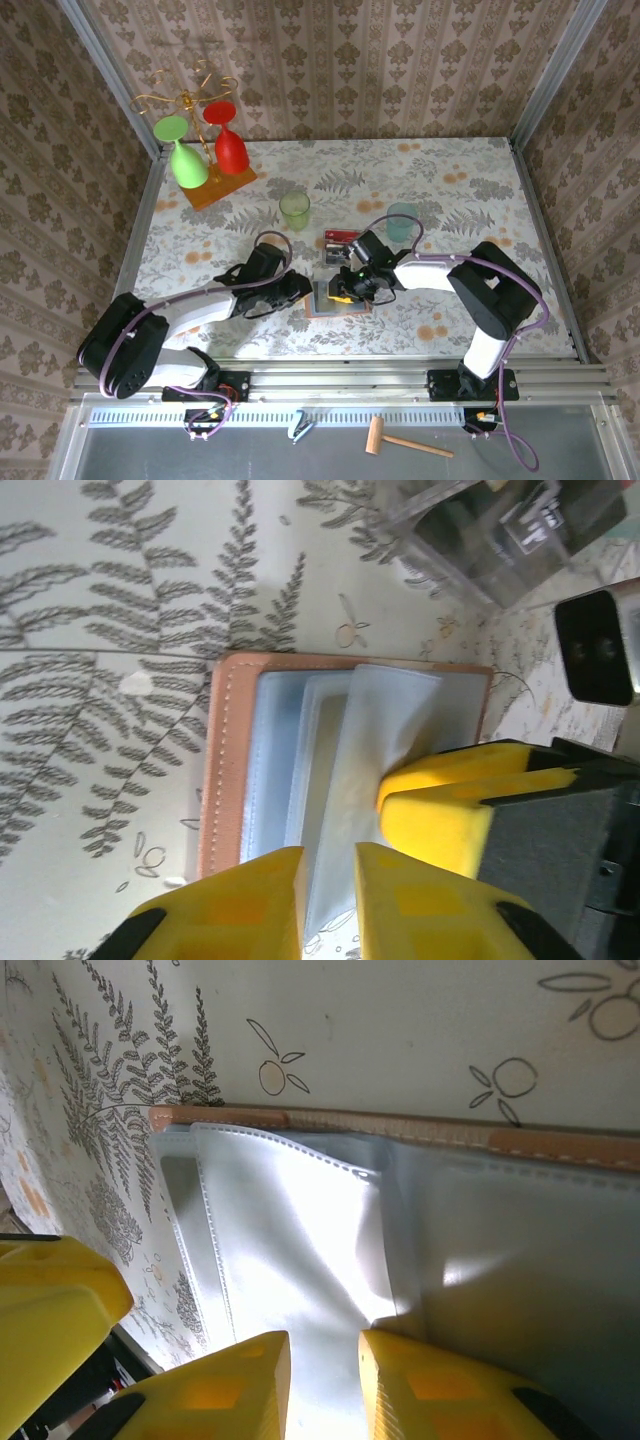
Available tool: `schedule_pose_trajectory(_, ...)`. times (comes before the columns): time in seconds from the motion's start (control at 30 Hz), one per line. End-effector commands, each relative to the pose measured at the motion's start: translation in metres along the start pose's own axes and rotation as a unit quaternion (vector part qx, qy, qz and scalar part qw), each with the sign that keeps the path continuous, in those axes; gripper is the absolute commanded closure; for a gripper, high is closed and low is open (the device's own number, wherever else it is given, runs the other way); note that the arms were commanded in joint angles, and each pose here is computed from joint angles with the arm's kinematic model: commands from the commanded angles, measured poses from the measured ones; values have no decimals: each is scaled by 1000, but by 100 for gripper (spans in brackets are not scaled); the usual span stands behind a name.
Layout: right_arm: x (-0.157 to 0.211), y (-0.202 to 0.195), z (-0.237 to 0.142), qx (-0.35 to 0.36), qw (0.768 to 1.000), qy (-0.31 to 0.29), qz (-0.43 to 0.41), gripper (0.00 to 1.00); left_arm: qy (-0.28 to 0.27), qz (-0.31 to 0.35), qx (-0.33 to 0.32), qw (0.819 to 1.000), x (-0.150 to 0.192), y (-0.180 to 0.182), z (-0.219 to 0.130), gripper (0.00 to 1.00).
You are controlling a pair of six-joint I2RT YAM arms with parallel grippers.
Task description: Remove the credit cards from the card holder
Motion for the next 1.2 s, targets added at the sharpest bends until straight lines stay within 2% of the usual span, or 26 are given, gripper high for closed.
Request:
schedule_pose_trajectory(0.0,1,-10,-1,1,1000,0,21,74,3,0,20,1000,-2,-11,4,77)
schedule_pose_trajectory(0.27,0,-14,-1,-11,1000,2,29,75,24,0,25,999,2,-16,20,68)
schedule_pose_trajectory(0.57,-1,-20,1,-23,999,6,41,75,24,-4,15,1000,3,-11,23,66)
schedule_pose_trajectory(0.9,-2,-24,4,-33,998,11,51,75,36,-9,30,999,2,-11,34,75)
schedule_pose_trajectory(1.17,-2,-26,4,-36,998,13,54,75,38,-6,38,999,0,-15,36,77)
Point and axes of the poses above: each hand's point on the last joint's axis, 136 mm out from that joint toward the fingers, its own z axis out along the fingers, its own y axis along the line the jaws close on, x = y × z, the point moved 7 cm from there along -z, back along the fingers, and after that the axes turned 12 degrees about z, right-handed, at the moved point
